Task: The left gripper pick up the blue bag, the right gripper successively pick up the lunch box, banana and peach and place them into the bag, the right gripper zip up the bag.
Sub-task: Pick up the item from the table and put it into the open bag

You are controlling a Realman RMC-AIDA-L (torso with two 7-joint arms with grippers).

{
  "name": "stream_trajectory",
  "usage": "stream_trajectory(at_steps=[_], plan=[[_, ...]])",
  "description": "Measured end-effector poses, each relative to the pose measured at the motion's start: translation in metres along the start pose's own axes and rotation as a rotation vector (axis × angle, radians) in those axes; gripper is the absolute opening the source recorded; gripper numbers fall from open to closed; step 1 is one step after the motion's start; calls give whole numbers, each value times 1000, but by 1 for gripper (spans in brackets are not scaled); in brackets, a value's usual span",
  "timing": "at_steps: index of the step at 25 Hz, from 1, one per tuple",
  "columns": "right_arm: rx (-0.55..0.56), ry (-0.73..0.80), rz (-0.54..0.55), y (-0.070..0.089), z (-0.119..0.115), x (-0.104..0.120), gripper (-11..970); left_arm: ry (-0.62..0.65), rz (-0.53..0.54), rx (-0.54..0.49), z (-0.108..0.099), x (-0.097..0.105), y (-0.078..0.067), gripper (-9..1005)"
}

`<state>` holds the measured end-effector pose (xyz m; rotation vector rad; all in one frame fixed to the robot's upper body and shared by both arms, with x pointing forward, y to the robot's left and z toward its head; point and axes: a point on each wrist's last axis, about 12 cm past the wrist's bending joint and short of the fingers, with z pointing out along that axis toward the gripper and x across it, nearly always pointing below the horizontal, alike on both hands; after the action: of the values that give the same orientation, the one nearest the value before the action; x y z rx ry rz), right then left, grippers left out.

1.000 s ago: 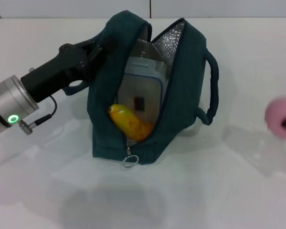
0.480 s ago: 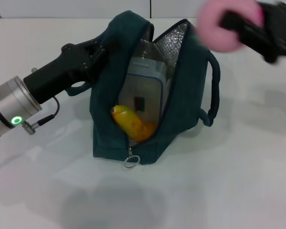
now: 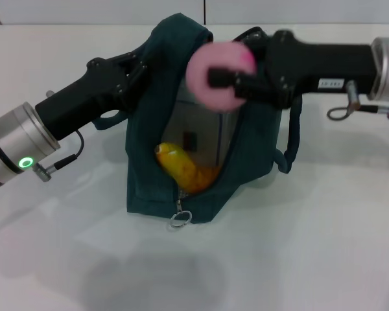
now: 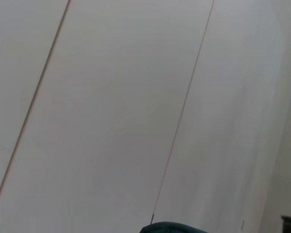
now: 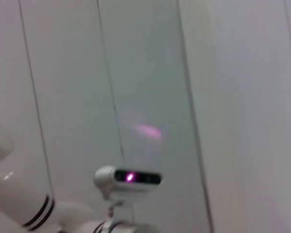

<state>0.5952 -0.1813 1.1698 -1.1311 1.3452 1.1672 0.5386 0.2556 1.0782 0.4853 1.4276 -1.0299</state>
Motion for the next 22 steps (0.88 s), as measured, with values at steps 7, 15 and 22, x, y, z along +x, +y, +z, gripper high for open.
stream_trajectory(at_steps=[7,15,22], plan=[[-11,41,-5,2,3,4,333,1,1,0,0,0,0,132],[38,81,18,-4,7,6,359,-1,2,3,1,-1,0,137],[46,52,-9,0,-5,3,610,-9,4,-9,2,-2,1,141]])
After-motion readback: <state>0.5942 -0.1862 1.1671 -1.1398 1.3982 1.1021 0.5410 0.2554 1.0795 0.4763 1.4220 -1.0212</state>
